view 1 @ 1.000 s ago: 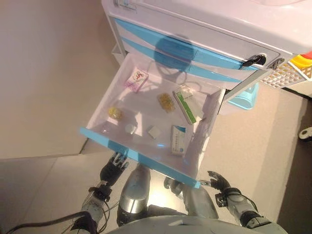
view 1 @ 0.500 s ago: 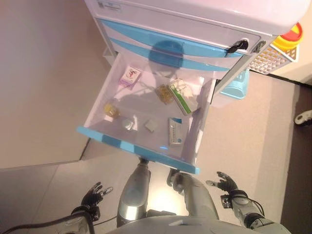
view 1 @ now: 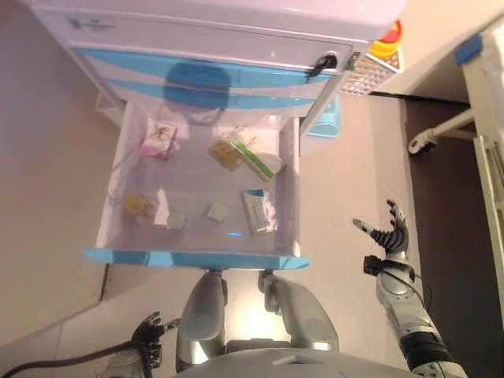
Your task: Open the drawer and pick up the medicine
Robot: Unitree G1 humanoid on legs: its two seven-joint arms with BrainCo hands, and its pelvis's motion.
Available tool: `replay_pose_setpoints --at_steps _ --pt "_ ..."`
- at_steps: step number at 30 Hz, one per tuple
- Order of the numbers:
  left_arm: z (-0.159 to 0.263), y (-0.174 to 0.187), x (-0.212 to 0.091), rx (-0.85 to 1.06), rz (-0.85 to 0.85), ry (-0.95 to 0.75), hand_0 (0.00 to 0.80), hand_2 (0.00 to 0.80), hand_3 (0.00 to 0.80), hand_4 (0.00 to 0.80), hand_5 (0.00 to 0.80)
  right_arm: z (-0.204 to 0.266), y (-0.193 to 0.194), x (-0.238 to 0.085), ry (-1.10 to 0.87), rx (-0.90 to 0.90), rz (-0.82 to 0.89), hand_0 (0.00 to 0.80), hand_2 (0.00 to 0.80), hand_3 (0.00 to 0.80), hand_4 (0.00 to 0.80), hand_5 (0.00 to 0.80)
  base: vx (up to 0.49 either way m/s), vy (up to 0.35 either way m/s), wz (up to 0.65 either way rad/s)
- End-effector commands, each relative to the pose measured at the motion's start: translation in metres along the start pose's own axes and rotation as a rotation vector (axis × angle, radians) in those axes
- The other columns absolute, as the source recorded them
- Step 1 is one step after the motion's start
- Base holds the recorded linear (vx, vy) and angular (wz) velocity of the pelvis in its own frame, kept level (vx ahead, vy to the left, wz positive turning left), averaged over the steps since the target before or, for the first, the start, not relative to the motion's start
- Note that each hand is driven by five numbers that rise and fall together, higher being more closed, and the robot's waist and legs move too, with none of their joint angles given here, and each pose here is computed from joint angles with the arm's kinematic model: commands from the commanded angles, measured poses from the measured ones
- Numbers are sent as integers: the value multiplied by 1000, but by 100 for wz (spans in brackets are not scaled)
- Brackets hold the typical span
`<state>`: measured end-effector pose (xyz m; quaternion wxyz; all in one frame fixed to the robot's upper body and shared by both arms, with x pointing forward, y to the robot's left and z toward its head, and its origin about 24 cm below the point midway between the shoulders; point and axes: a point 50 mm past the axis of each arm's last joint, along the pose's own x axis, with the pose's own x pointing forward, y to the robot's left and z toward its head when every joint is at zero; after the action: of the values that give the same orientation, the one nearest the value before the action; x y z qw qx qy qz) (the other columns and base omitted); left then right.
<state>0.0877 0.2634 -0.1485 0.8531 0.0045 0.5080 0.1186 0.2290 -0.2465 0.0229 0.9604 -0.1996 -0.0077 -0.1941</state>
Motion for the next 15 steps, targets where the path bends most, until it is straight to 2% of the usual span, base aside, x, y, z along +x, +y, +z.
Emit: replay_pose_setpoints --at_steps 1,7,15 --pt "-33 -3 -8 15 -6 101 0 0 0 0 0 51 -7 4 -323 -76 160 0 0 0 0 0 -13 38 -26" --pt "-30 -21 -3 109 -38 123 0 0 0 0 0 114 17 -1 -692 -221 456 0 0 0 0 0 13 12 -6" --pt "-47 -30 -7 122 -46 207 0 0 0 0 0 147 43 -5 -871 -317 645 0 0 0 0 0 49 15 17"
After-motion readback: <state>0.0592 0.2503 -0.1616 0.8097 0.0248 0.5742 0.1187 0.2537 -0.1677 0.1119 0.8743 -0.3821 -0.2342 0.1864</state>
